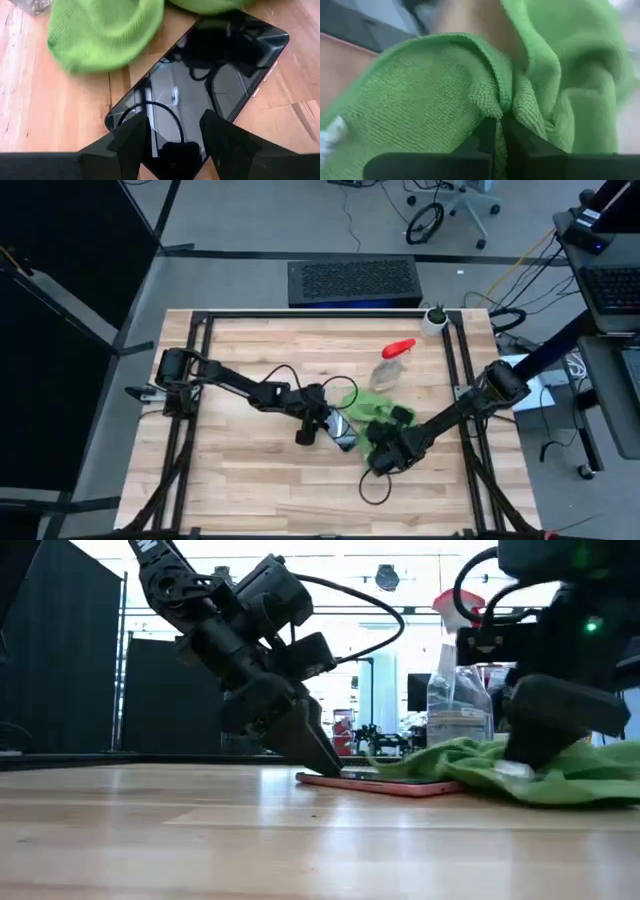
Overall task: Apply microfiber cloth
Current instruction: Wipe the back and front of the cellphone with the green microfiber cloth
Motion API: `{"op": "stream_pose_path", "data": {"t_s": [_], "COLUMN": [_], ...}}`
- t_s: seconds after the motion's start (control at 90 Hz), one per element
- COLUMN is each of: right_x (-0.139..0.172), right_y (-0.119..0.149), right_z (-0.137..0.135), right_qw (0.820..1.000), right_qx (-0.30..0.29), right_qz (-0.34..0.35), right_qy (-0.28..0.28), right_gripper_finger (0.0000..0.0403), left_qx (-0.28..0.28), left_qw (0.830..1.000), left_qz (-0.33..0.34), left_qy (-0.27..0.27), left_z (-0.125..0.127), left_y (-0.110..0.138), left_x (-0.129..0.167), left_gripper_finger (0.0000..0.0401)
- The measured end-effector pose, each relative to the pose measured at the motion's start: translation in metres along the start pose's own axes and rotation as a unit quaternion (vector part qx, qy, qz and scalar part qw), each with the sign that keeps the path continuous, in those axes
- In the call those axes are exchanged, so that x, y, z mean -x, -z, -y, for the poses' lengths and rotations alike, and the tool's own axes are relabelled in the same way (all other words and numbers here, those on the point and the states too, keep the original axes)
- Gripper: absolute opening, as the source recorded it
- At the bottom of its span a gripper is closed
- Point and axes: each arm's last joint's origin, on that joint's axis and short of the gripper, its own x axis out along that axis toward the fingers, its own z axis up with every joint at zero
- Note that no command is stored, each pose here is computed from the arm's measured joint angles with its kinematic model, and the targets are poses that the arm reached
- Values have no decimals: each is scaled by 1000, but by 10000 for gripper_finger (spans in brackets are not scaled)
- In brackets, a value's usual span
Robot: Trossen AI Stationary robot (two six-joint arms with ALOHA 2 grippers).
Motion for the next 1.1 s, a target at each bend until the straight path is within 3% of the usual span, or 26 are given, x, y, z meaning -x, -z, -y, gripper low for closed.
{"op": "stream_pose_path", "data": {"t_s": [0.178,0.333,0.456,0.611,0.867,1.1], "right_x": [13,3,-15,-26,-7,11], "right_y": [-21,-48,-51,-40,-23,-5], "right_z": [-14,-30,-40,-43,-52,-44], "right_qw": [992,976,975,984,978,977], "right_qx": [-22,-21,5,-7,34,74], "right_qz": [104,180,154,112,107,20], "right_qy": [-66,-121,-159,-137,-175,-200], "right_gripper_finger": [0,0,0,0,0,0], "left_qx": [-1,1,2,0,5,7], "left_qw": [1000,1000,1000,1000,1000,1000], "left_qz": [11,12,12,14,17,16], "left_qy": [2,4,4,4,7,8], "left_z": [0,0,0,0,-5,-8], "left_y": [-1,-1,-1,-1,-1,0], "left_x": [0,0,0,-1,0,0], "left_gripper_finger": [184,184,184,184,184,184]}}
